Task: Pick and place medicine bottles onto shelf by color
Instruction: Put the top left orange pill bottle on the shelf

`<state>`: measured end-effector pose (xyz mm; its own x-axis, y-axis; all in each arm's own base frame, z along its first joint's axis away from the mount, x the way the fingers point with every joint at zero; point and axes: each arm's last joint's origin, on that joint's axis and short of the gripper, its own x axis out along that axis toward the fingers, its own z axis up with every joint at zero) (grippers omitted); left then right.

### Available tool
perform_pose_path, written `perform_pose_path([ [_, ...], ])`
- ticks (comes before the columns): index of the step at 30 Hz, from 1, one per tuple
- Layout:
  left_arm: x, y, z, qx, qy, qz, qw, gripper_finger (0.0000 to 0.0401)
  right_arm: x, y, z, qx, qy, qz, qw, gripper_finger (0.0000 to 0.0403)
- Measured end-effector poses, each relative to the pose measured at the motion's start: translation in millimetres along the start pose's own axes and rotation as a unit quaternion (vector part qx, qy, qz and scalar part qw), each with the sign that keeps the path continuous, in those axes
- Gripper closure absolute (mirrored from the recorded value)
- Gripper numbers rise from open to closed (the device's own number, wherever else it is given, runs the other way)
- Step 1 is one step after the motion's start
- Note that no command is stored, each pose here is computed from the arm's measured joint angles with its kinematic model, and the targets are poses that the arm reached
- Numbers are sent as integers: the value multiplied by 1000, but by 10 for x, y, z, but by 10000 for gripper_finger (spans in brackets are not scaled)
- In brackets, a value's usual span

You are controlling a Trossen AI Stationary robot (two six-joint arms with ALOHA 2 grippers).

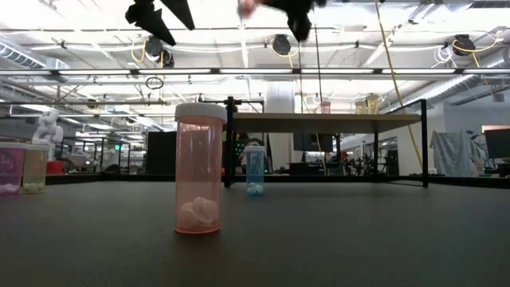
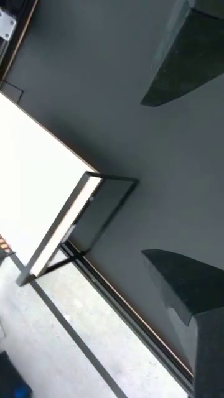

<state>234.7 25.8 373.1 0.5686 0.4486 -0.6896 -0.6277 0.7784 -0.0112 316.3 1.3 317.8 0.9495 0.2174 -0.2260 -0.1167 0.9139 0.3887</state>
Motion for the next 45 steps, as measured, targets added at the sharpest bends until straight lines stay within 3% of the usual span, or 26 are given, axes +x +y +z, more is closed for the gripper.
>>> perform_pose_path([
  [4,-2,-8,-4,12,3,-7,1000,9,-32,53,97,12,-39,32,999,286],
  [10,-8,-21,-16,14,8,-14,1000,9,-25,77,92,40,-35,46,998,286],
  [15,-22,-50,-34,19,10,-19,1000,9,-80,72,140,32,-41,29,998,286],
  [20,-27,-62,-38,28,11,-24,999,9,-326,-85,689,1,-58,-48,997,286],
  [25,-28,-63,-38,12,11,-25,1000,9,-512,-213,1195,-86,-49,-138,985,286],
  [30,-36,-80,-45,-13,12,-28,999,9,-523,-618,1368,-111,-28,-242,964,286],
  [37,-60,-124,-74,-25,16,-35,999,9,-447,-1309,1194,-52,32,-398,915,286],
  [45,-81,-163,-96,-42,18,-41,998,9,-268,-1926,818,-3,144,-437,888,286],
])
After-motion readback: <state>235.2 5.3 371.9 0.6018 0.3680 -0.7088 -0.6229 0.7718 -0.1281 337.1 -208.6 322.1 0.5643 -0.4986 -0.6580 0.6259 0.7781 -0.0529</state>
